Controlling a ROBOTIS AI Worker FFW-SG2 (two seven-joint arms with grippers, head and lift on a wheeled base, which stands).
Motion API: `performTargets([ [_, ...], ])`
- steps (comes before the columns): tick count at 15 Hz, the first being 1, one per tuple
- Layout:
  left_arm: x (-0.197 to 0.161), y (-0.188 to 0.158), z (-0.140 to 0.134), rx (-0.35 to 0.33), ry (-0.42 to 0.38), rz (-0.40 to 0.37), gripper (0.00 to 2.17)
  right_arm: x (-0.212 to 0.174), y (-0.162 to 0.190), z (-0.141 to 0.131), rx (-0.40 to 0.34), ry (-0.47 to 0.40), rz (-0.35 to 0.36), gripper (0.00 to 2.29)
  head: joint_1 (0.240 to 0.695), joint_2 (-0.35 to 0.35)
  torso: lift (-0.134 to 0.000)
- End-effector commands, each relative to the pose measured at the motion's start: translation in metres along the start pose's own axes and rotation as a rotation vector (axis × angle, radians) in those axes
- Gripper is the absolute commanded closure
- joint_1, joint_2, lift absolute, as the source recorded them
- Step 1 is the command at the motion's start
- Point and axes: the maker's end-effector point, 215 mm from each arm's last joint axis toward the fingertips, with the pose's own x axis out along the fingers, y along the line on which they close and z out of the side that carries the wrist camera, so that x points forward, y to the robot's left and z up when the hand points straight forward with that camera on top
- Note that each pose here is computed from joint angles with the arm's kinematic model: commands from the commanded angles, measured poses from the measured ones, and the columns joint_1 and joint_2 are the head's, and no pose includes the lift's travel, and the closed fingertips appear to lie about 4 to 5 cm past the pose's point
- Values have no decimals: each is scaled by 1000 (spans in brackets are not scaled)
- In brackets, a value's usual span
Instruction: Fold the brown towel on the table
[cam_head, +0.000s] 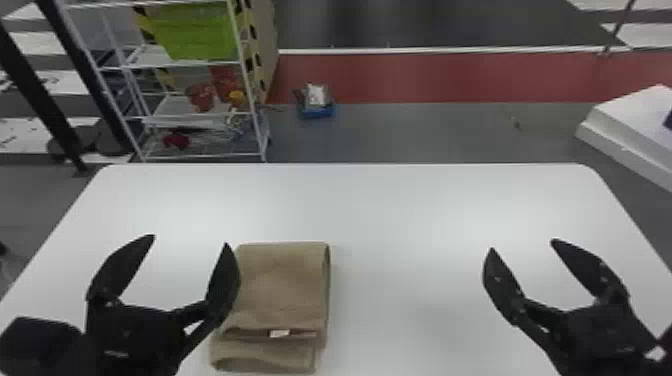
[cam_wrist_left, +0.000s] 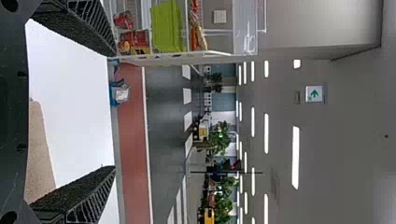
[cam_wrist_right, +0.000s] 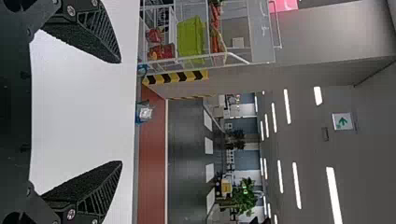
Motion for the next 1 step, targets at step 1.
performTargets([
  [1,1,0,0,-3,1,0,16,0,0,0,-1,1,0,120,695,47,-124],
])
